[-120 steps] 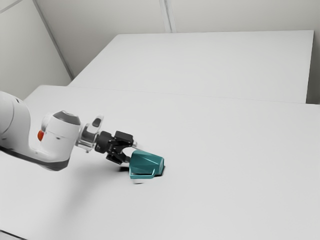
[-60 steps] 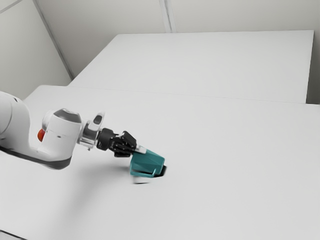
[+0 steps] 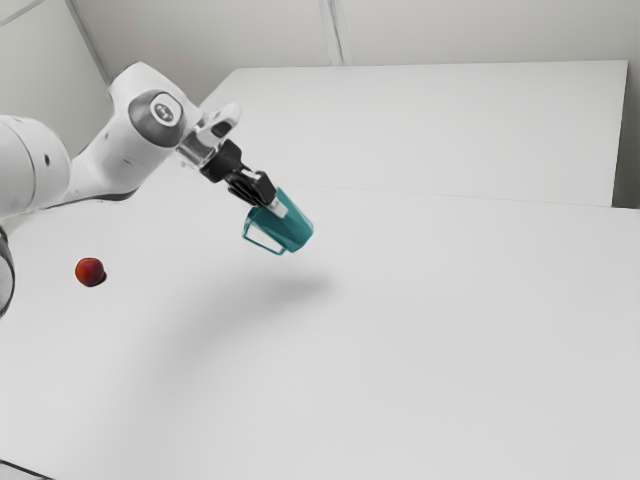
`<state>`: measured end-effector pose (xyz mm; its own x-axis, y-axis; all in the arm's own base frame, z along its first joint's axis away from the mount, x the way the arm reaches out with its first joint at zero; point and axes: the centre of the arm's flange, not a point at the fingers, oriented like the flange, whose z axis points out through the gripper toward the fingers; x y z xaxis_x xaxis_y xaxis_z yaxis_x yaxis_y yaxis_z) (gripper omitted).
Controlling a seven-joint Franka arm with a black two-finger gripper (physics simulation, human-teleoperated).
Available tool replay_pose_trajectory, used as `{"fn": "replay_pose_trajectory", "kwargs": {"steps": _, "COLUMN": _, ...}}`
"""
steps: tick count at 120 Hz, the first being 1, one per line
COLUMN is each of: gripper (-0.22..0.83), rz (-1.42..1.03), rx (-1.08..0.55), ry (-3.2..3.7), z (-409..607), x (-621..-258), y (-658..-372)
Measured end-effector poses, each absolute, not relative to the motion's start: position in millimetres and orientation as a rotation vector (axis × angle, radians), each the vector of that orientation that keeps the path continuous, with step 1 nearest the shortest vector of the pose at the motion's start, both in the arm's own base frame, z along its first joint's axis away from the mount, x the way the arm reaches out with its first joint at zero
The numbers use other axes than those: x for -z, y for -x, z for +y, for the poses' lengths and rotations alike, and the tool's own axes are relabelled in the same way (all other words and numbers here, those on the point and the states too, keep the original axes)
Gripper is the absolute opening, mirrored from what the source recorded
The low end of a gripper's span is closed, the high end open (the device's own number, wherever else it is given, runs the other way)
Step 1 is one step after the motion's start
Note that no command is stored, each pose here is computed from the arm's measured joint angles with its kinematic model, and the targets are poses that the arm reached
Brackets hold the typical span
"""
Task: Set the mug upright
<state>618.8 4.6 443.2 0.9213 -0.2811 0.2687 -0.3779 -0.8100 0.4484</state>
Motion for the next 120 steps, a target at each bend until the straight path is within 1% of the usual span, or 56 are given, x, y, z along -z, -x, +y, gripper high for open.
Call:
{"fn": "replay_pose_trajectory", "kwargs": {"steps": 12, "gripper": -0.15, "rz": -0.609, "rx": -0.129, "ry": -2.783, "z": -5, "x": -430, "y": -629}}
{"fn": "replay_pose_trajectory", "kwargs": {"steps": 24, "gripper": -0.16, "rz": -0.663, "rx": -0.034, "ry": -2.939, "z": -17, "x": -403, "y": -635}}
{"fn": "replay_pose_trajectory", "kwargs": {"steps": 37, "gripper": -0.16, "rz": -0.615, "rx": 0.021, "ry": -3.040, "z": -21, "x": -379, "y": -640}}
{"fn": "replay_pose_trajectory", "kwargs": {"steps": 54, "gripper": -0.16, "rz": -0.488, "rx": 0.038, "ry": -3.107, "z": -22, "x": -366, "y": -639}}
{"fn": "replay_pose_trajectory", "kwargs": {"steps": 56, "gripper": -0.14, "rz": -0.474, "rx": 0.039, "ry": -3.111, "z": -23, "x": -365, "y": -638}}
{"fn": "replay_pose_trajectory", "kwargs": {"steps": 76, "gripper": 0.23, "rz": -0.319, "rx": 0.030, "ry": -3.133, "z": -28, "x": -360, "y": -635}}
{"fn": "replay_pose_trajectory", "kwargs": {"steps": 83, "gripper": 0.32, "rz": -0.271, "rx": 0.021, "ry": -3.138, "z": -28, "x": -361, "y": -635}}
{"fn": "replay_pose_trajectory", "kwargs": {"steps": 90, "gripper": 0.39, "rz": -0.226, "rx": 0.010, "ry": -3.141, "z": -28, "x": -366, "y": -635}}
{"fn": "replay_pose_trajectory", "kwargs": {"steps": 99, "gripper": 0.46, "rz": -0.175, "rx": -0.015, "ry": -3.145, "z": -28, "x": -378, "y": -634}}
{"fn": "replay_pose_trajectory", "kwargs": {"steps": 104, "gripper": 0.49, "rz": -0.151, "rx": -0.043, "ry": -3.146, "z": -28, "x": -395, "y": -632}}
{"fn": "replay_pose_trajectory", "kwargs": {"steps": 108, "gripper": 0.50, "rz": -0.141, "rx": -0.080, "ry": -3.144, "z": -31, "x": -421, "y": -628}}
{"fn": "replay_pose_trajectory", "kwargs": {"steps": 112, "gripper": 0.52, "rz": -0.138, "rx": -0.122, "ry": -3.140, "z": -36, "x": -455, "y": -624}}
{"fn": "replay_pose_trajectory", "kwargs": {"steps": 120, "gripper": 0.55, "rz": -0.157, "rx": -0.225, "ry": -3.124, "z": -56, "x": -536, "y": -621}}
